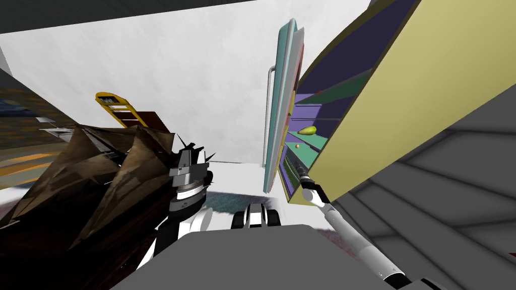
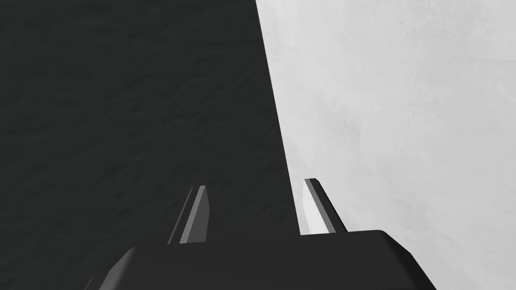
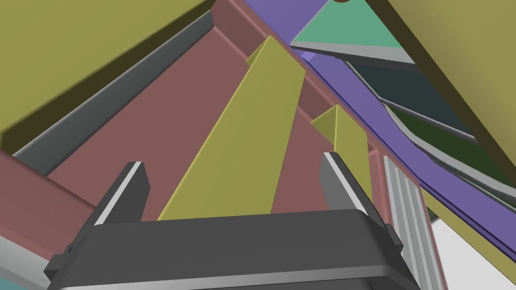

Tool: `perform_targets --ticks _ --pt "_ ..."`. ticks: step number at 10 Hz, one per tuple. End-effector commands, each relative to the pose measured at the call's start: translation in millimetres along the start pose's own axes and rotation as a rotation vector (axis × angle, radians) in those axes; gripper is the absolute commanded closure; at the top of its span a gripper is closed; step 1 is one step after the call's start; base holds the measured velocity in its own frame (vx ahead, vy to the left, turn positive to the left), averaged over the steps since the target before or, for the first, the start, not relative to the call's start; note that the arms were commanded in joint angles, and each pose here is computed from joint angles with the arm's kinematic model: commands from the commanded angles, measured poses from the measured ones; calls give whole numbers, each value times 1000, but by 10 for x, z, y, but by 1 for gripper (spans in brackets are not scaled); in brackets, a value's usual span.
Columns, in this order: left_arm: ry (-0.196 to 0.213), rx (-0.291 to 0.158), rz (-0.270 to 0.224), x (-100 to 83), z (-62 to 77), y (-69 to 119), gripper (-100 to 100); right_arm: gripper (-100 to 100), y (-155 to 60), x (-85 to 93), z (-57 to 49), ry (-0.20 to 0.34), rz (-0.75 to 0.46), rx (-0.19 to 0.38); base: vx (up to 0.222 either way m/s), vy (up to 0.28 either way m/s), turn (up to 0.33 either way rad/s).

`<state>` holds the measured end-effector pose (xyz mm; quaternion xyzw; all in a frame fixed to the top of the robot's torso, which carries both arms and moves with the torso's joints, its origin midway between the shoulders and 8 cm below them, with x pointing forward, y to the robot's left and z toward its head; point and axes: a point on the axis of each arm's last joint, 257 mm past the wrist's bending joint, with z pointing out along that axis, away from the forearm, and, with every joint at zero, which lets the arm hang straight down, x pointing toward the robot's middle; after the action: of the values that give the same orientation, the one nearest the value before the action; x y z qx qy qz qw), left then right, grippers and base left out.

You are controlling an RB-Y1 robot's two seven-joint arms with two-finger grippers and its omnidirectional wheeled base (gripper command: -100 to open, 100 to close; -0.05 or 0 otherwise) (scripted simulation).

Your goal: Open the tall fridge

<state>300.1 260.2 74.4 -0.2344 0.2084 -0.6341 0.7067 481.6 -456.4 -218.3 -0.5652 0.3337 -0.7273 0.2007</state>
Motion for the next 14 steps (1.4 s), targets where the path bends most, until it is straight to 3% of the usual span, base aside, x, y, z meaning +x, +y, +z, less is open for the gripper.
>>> perform_targets --ticks 1,2,3,4,5,6,8,9,10,11,12,13,14 --pt "0 0 0 0 0 0 0 -100 299 373 117 22 -29 -51 -67 65 117" --pt "0 0 0 0 0 0 0 -100 444 658 217 37 -40 -75 -80 79 249" --pt "0 0 0 0 0 0 0 -100 508 711 213 46 -46 -87 -55 67 115" --pt "0 0 0 0 0 0 0 -100 614 1040 312 68 -53 -108 -82 77 242" --pt "0 0 0 0 0 0 0 -100 746 1082 282 74 -62 -134 -67 65 135" --pt "0 0 0 0 0 0 0 -100 845 1404 362 95 -66 -156 -62 83 223" --pt "0 0 0 0 0 0 0 -100 937 1477 339 108 -71 -175 -44 45 66" --pt "0 0 0 0 0 0 0 -100 1077 1837 383 135 -74 -209 -58 71 272" --pt "0 0 0 0 0 0 0 -100 1102 1892 375 146 -74 -215 -52 69 143" --pt "0 0 0 0 0 0 0 -100 1211 2206 405 166 -75 -245 -65 82 219" --pt "0 0 0 0 0 0 0 -100 1241 2317 388 188 -72 -252 -56 73 125" --pt "0 0 0 0 0 0 0 -100 1266 2627 427 212 -63 -268 -67 98 294" --pt "0 0 0 0 0 0 0 -100 1185 2721 451 229 -59 -251 -46 69 127"
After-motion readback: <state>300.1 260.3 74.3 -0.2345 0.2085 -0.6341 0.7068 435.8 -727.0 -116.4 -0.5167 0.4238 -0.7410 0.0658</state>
